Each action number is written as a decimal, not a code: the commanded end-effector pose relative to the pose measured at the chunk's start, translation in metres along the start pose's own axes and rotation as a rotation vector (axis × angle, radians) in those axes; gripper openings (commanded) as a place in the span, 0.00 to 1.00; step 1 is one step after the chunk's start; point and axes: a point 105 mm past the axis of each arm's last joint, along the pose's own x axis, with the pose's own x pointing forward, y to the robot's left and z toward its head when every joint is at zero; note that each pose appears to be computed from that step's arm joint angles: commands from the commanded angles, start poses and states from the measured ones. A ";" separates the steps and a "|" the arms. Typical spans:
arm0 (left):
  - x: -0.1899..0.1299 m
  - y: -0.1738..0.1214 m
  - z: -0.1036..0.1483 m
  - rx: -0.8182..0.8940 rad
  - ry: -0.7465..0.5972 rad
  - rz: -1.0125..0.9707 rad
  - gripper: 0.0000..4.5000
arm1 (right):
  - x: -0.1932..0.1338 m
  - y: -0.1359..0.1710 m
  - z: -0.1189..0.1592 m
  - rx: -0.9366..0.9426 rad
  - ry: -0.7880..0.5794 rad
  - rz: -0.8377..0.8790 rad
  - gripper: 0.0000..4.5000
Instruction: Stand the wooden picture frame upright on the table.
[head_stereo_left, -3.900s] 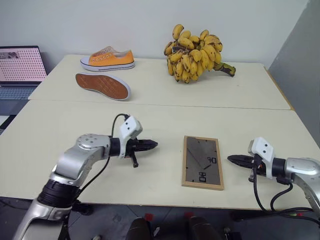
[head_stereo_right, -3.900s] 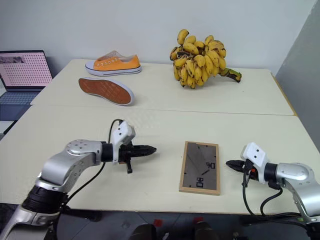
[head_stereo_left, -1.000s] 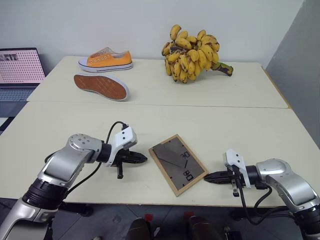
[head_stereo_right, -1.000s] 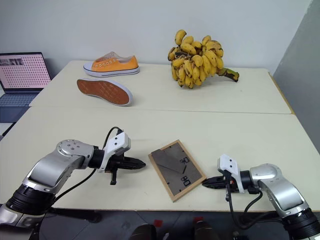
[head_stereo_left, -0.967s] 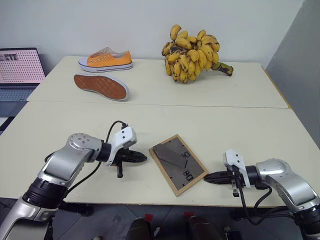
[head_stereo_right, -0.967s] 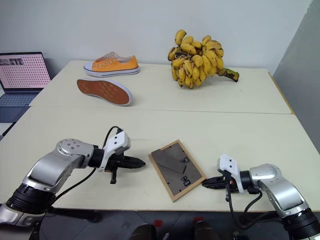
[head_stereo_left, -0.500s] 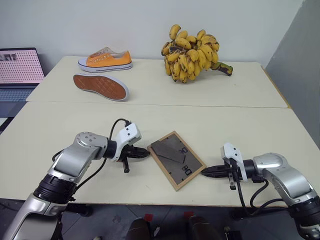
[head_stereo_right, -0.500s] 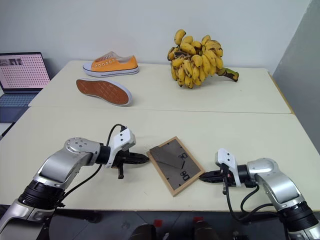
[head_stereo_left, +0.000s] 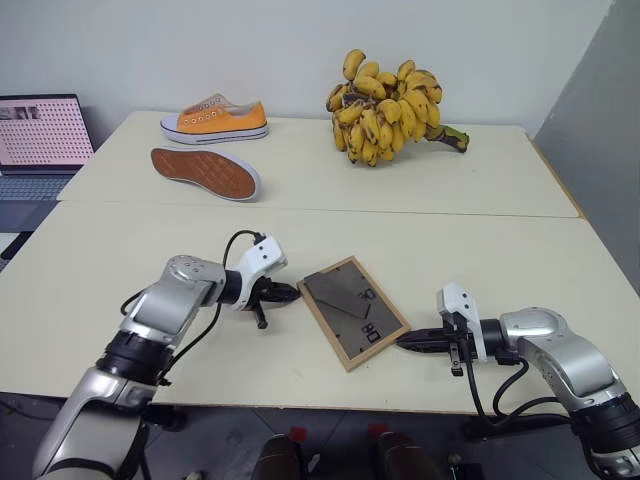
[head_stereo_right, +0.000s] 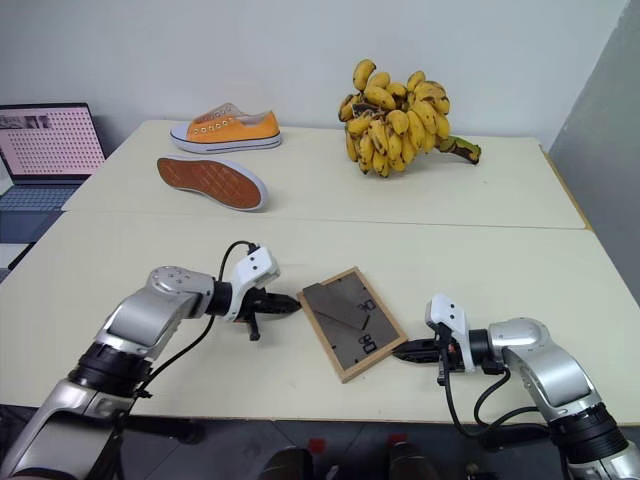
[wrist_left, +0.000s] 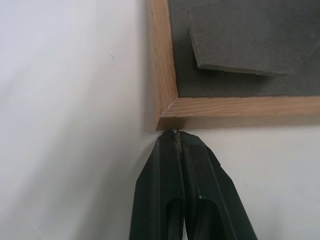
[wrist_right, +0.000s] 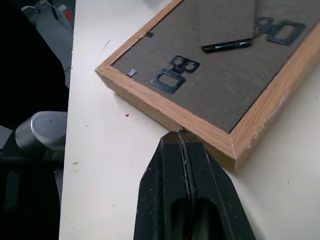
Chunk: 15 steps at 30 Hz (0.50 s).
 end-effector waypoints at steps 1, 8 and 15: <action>0.010 0.006 0.021 0.048 -0.041 0.021 0.01 | -0.001 0.002 0.016 -0.042 -0.033 0.005 0.00; 0.018 0.029 0.035 0.051 -0.072 0.099 0.01 | 0.000 0.002 0.017 -0.038 -0.039 0.002 0.00; 0.008 0.051 0.036 0.028 -0.097 0.200 0.01 | -0.016 0.003 0.007 -0.039 0.013 -0.015 0.00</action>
